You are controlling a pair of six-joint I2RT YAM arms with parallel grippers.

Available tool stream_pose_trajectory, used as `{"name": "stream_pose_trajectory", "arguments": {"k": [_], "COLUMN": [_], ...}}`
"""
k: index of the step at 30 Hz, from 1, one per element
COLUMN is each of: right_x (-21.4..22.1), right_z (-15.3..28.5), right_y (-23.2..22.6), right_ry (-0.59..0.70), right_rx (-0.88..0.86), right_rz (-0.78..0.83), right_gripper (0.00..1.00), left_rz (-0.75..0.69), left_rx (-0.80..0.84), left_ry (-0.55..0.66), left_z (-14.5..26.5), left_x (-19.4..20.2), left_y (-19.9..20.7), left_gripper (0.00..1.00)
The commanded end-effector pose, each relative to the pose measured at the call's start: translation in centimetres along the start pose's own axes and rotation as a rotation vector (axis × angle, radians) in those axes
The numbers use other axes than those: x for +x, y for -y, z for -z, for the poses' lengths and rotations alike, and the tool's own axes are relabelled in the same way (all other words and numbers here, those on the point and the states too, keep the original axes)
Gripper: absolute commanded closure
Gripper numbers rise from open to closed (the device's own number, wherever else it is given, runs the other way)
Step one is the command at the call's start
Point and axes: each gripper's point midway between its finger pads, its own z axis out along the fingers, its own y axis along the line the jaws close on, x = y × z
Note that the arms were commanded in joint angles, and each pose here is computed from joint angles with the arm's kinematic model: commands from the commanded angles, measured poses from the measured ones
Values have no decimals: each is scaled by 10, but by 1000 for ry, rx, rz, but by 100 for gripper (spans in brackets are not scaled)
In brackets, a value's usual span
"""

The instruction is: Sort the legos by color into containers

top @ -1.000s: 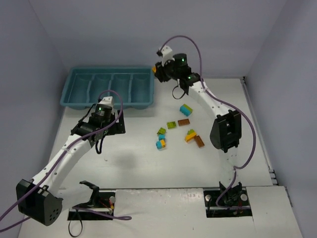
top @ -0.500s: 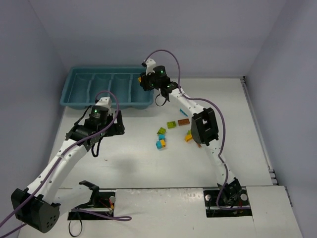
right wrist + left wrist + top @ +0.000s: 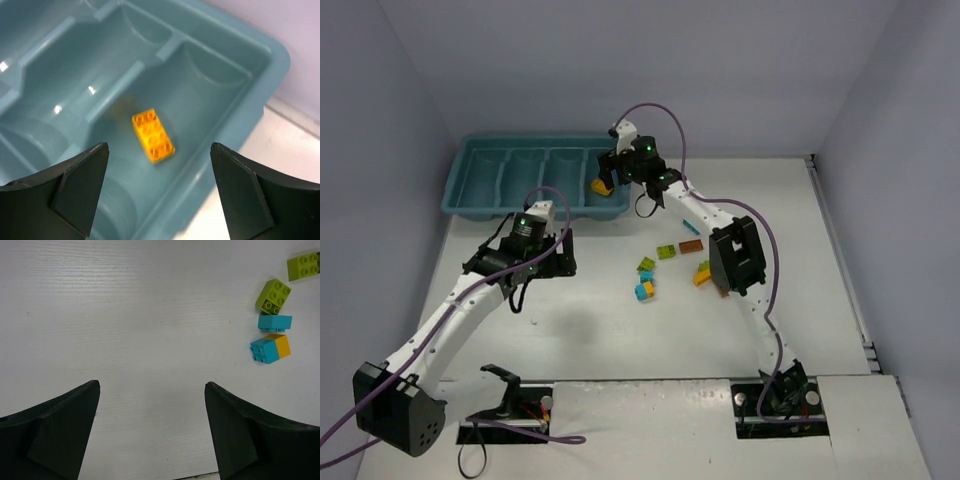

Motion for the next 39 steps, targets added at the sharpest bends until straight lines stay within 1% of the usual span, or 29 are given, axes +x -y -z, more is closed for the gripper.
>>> {"name": "stream_pose_trajectory", "arguments": {"k": [1, 3, 4, 5, 6, 7, 8, 9, 10, 11, 12, 13, 14, 15, 16, 17, 18, 20, 21, 22, 23, 25, 30, 32, 33, 36, 37, 38, 39], "right_x": [-129, -136, -139, -159, -133, -151, -120, -113, -128, -96, -91, -99, -93, -72, -78, -76, -62, -62, -56, -52, -48, -39, -28, -26, -26, -24, -24, -24, -25], "right_z": [65, 96, 110, 144, 152, 190, 198, 212, 244, 255, 267, 293, 303, 311, 331, 339, 343, 362, 371, 374, 377, 385, 394, 397, 399, 402, 402, 403, 404], "right_y": [11, 35, 43, 69, 81, 102, 110, 114, 110, 118, 117, 108, 105, 108, 98, 95, 91, 80, 75, 72, 70, 65, 61, 60, 60, 60, 61, 61, 61], "right_ry": [253, 255, 257, 300, 249, 297, 242, 235, 276, 226, 222, 244, 236, 202, 221, 222, 197, 206, 196, 190, 185, 171, 153, 151, 153, 148, 150, 152, 156], "right_rx": [61, 93, 96, 127, 138, 162, 177, 187, 182, 203, 202, 197, 204, 227, 228, 231, 235, 233, 235, 237, 241, 247, 263, 270, 274, 283, 290, 294, 295], "right_rz": [25, -34, -62, -120, -173, -238, -287, -318, -327, -376, -389, -387, -395, -418, -412, -413, -419, -413, -416, -422, -427, -428, -432, -432, -432, -425, -424, -421, -416], "right_gripper": [21, 22, 22, 22, 22, 23, 23, 23, 23, 23, 23, 24, 24, 24, 24, 24, 24, 24, 24, 24, 24, 24, 24, 24, 24, 25, 25, 25, 25], "left_rz": [-81, -162, -201, -240, -308, -366, -432, -470, -518, -582, -620, -683, -743, -772, -812, -861, -891, -965, -990, -1008, -1037, -1053, -1072, -1073, -1075, -1058, -1052, -1037, -1030], "left_rx": [91, 129, 140, 158, 173, 181, 188, 198, 221, 236, 258, 286, 300, 314, 337, 349, 368, 386, 390, 400, 403, 422, 403, 400, 401, 420, 431, 441, 464], "left_ry": [94, 114, 96, 100, 135, 99, 99, 87, 77, 64, 47, 39, 34, 21, 9, -8, -28, -50, -95, -87, -128, -128, -164, -163, -160, -153, -155, -147, -142], "left_z": [5, 0, -8, -12, -10, -24, -28, -39, -45, -50, -63, -69, -74, -90, -95, -101, -115, -128, -145, -147, -160, -165, -193, -201, -202, -203, -202, -201, -200], "left_x": [-39, -52, -53, -56, -72, -66, -70, -78, -75, -74, -78, -73, -72, -74, -68, -64, -60, -51, -37, -40, -27, -25, -10, -8, -9, -11, -10, -11, -10], "left_y": [21, 33, 38, 45, 55, 69, 76, 91, 107, 117, 135, 152, 161, 175, 188, 193, 204, 214, 215, 222, 223, 231, 232, 233, 234, 241, 243, 246, 250], "left_gripper": [21, 21, 21, 21, 21, 21, 21, 21, 21, 21, 21, 21, 21, 21, 21, 21, 21, 21, 21, 21, 21, 21, 22, 26, 36, 54, 65, 71, 80]}}
